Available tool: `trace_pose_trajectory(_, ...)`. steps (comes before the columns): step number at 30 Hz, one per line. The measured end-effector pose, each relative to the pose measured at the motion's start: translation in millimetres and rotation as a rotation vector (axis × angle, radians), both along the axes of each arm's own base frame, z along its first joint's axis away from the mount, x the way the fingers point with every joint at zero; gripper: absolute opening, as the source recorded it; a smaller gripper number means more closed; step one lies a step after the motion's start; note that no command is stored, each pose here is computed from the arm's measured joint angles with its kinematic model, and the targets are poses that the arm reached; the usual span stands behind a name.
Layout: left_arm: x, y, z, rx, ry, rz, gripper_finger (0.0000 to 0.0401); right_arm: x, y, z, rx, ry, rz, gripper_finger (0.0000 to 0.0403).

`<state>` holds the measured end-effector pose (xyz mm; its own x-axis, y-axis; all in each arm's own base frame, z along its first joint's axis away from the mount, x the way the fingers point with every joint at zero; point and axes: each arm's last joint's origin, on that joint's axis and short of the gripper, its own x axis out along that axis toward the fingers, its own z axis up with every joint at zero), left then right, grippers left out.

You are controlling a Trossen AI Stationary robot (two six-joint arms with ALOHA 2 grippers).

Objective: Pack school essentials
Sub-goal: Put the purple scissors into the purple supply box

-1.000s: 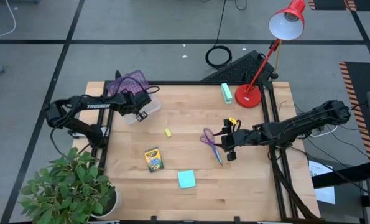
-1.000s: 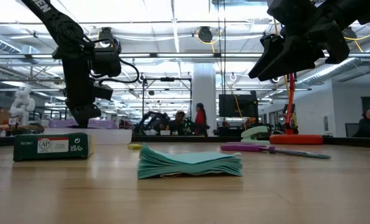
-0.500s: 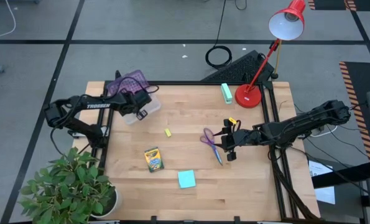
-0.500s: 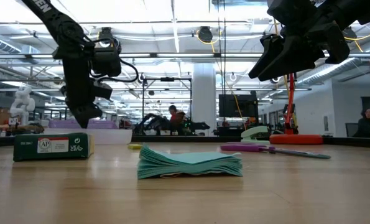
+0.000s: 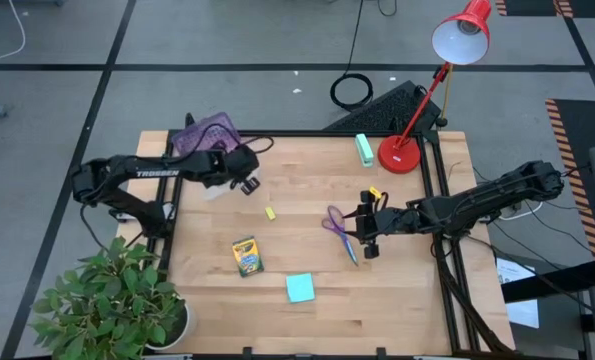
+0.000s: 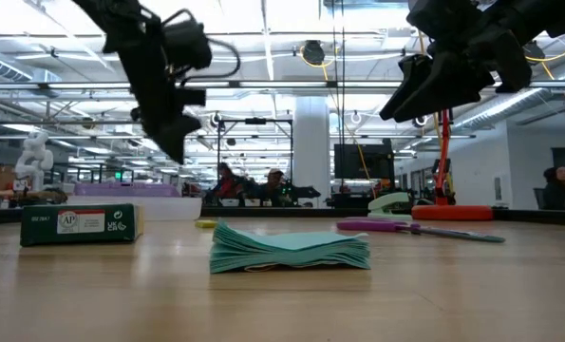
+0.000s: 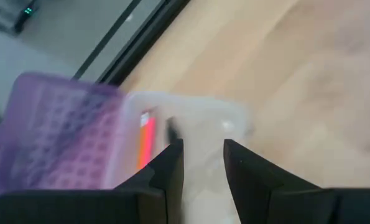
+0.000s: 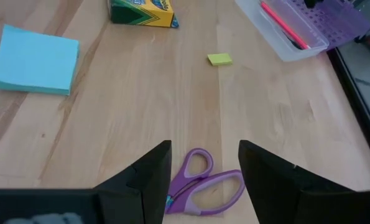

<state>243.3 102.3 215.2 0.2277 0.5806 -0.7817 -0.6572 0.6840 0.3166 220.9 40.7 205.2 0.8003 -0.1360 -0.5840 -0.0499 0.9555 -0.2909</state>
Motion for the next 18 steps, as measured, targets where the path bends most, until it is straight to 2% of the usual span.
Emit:
trace_pose_trajectory(6,17.7,-33.4,11.4,-0.035,-0.104,-0.065,0.0118,0.2,-0.1,0.3,0.071,-0.016,-0.053,0.0180)
trace_pose_trajectory(11,20.4,-68.1,1.9,-0.119,-0.176,-0.054,0.0118,7.0,-4.2,11.2,0.104,-0.145,-0.163,0.0180)
trace_pose_trajectory(14,24.4,-89.9,2.5,-0.158,-0.243,-0.071,0.0118,5.3,-2.5,9.1,0.148,-0.125,-0.187,0.0182)
trace_pose_trajectory(18,29.8,-120.9,7.0,-0.181,-0.309,-0.179,0.0118,1.9,5.1,1.9,0.221,-0.071,-0.222,0.0196)
